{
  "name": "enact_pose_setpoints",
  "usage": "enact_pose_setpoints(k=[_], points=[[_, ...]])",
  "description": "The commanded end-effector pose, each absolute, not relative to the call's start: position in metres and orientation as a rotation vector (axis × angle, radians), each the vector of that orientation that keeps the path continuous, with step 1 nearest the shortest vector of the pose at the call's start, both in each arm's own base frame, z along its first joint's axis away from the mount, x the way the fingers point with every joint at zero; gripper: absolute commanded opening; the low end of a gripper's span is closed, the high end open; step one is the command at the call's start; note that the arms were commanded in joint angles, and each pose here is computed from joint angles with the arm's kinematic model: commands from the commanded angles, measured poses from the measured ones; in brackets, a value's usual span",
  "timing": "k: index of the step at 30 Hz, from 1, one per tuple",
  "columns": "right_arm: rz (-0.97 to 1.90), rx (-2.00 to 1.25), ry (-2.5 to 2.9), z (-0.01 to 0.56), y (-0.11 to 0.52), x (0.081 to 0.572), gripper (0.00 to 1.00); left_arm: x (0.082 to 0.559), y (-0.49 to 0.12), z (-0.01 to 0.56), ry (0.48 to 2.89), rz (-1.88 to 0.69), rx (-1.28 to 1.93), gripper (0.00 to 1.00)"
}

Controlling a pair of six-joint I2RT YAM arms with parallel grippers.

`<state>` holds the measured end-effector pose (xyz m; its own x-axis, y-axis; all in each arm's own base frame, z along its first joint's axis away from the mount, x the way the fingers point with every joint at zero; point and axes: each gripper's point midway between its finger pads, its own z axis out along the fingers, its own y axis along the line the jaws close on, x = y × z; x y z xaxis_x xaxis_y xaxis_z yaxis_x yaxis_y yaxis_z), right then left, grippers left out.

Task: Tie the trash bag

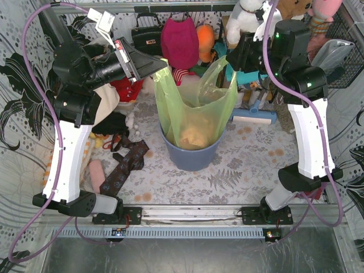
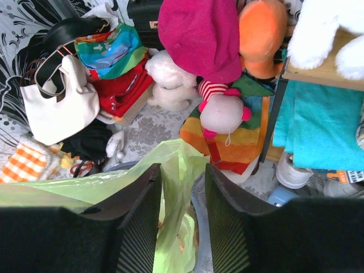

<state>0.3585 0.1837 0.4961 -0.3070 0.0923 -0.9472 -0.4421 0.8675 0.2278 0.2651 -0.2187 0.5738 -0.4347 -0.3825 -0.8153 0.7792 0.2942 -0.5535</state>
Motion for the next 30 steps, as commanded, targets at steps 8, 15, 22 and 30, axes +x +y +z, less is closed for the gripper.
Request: enact_pose_setpoints(k=[8, 15, 22, 30], points=[[0.452, -0.235, 1.739, 0.516, 0.169, 0.365, 0.16, 0.248, -0.218, 0.592, 1.417, -1.385, 0.442, 0.00], [0.524, -0.188, 1.577, 0.563, 0.168, 0.353, 0.00, 0.240, -0.215, 0.599, 1.367, -1.368, 0.457, 0.00], [0.681, -0.144, 1.334, 0.608, 0.169, 0.320, 0.00, 0.228, -0.213, 0.609, 1.300, -1.367, 0.490, 0.00], [0.815, -0.069, 1.080, 0.594, 0.160, 0.287, 0.00, 0.219, -0.213, 0.598, 1.236, -1.345, 0.560, 0.00]])
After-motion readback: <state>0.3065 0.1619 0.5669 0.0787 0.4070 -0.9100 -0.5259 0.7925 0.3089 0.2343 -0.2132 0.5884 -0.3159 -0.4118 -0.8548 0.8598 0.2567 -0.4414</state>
